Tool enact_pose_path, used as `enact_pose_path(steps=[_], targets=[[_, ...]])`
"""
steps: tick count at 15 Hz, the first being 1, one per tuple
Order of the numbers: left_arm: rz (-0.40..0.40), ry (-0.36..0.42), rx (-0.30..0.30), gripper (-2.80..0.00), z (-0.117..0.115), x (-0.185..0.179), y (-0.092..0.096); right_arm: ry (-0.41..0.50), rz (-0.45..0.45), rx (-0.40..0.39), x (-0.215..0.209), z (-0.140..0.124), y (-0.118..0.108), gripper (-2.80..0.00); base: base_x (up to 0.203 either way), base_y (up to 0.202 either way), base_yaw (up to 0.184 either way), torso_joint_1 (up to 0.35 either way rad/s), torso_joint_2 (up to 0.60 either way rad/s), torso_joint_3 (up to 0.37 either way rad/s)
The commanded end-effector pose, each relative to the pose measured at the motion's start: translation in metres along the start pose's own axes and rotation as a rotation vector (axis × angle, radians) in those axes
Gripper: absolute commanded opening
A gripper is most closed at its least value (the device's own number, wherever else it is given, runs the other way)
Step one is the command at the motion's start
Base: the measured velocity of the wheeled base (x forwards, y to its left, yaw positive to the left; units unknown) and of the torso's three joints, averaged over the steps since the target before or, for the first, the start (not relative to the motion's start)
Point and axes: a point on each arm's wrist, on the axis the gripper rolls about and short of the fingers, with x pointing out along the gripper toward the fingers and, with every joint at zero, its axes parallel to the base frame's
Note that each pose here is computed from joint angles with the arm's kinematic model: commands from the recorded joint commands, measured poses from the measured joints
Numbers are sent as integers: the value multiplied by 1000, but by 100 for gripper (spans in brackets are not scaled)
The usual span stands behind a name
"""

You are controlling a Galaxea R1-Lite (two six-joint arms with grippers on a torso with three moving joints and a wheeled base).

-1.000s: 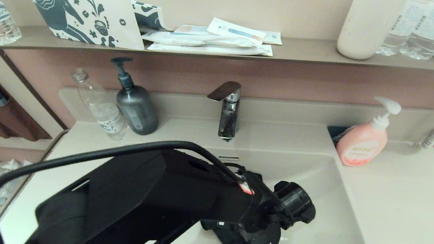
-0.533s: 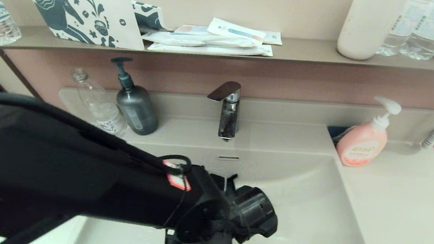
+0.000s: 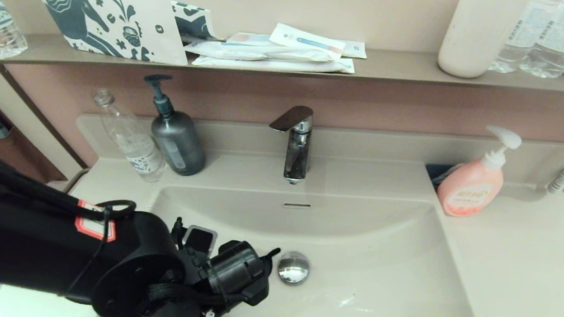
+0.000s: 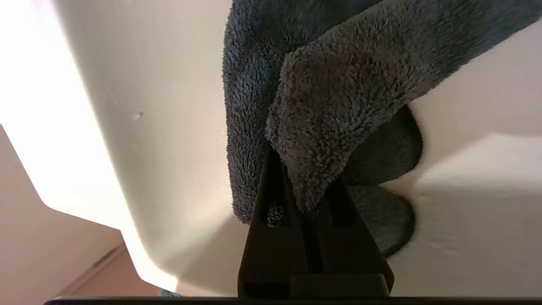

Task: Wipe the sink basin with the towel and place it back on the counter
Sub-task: Wipe the sink

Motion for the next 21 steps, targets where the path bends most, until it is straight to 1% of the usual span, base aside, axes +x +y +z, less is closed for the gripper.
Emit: enact_pose_path(steps=[1, 2, 4, 5, 6, 7, 8, 9, 11, 13, 15, 16, 19, 21], targets=[[23, 16, 16, -280, -11, 9, 9, 1, 0, 0, 0, 0, 0, -280, 0, 0, 0, 0, 0, 0], [27, 23, 38, -280, -19, 18, 12, 1, 2, 0, 0, 0, 0, -280, 0, 0, 0, 0, 0, 0], [24, 33, 23, -280, -25, 41, 15, 1, 0, 0, 0, 0, 0, -280, 0, 0, 0, 0, 0, 0], [33, 51, 50, -280, -28, 52, 20, 1, 2, 0, 0, 0, 0, -280, 0, 0, 0, 0, 0, 0], [31, 60, 96, -280, -31, 59, 25, 1, 0, 0, 0, 0, 0, -280, 0, 0, 0, 0, 0, 0], [14, 48, 127, -280, -30, 65, 30, 1, 0, 0, 0, 0, 0, -280, 0, 0, 0, 0, 0, 0], [-3, 27, 122, -280, -26, 68, 34, 1, 0, 0, 0, 0, 0, -280, 0, 0, 0, 0, 0, 0], [-3, 22, 120, -280, -22, 71, 37, 1, 0, 0, 0, 0, 0, -280, 0, 0, 0, 0, 0, 0], [-15, 27, 158, -280, -16, 75, 43, 1, 0, 0, 0, 0, 0, -280, 0, 0, 0, 0, 0, 0], [-61, 7, 178, -280, -6, 71, 48, 1, 0, 0, 0, 0, 0, -280, 0, 0, 0, 0, 0, 0], [-71, -24, 160, -280, 7, 70, 45, 1, 0, 0, 0, 0, 0, -280, 0, 0, 0, 0, 0, 0], [-68, -26, 160, -280, 13, 72, 44, 1, 0, 0, 0, 0, 0, -280, 0, 0, 0, 0, 0, 0], [-56, -18, 173, -280, 26, 85, 40, 1, 0, 0, 0, 0, 0, -280, 0, 0, 0, 0, 0, 0], [-48, -11, 170, -280, 36, 94, 38, 1, 1, 0, 0, 0, 0, -280, 0, 0, 0, 0, 0, 0]])
